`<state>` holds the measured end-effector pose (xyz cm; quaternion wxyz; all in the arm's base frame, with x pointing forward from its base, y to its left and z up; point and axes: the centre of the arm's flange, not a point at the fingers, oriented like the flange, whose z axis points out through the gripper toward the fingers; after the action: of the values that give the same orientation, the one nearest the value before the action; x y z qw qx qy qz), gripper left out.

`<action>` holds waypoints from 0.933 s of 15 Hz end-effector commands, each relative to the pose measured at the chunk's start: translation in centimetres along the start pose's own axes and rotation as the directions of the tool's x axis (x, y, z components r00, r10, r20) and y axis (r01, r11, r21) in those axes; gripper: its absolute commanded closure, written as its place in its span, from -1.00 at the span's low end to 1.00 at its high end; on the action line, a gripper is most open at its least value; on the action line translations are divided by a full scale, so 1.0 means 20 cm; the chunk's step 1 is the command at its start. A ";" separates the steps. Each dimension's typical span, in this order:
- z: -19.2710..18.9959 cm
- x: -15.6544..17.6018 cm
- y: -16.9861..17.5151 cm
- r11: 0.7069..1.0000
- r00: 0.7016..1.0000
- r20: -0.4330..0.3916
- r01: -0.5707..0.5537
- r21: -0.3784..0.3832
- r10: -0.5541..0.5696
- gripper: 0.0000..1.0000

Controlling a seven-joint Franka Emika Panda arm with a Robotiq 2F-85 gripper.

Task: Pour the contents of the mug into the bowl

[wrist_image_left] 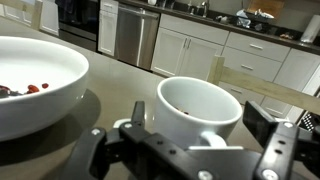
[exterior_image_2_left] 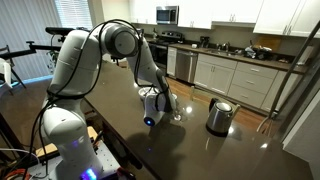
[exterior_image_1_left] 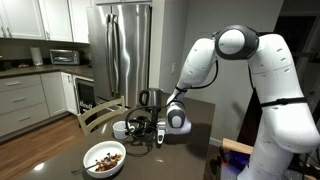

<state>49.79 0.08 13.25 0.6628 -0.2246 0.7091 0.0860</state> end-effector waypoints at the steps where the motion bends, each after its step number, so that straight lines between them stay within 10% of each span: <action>1: 0.03 0.01 -0.04 0.999 0.999 -0.010 -0.034 -0.010 0.034 -1.00; 14: 0.14 0.05 -0.04 0.997 0.998 -0.007 -0.062 -0.045 0.062 -1.00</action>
<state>51.71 0.09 12.44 0.6619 -0.2159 0.7098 0.1069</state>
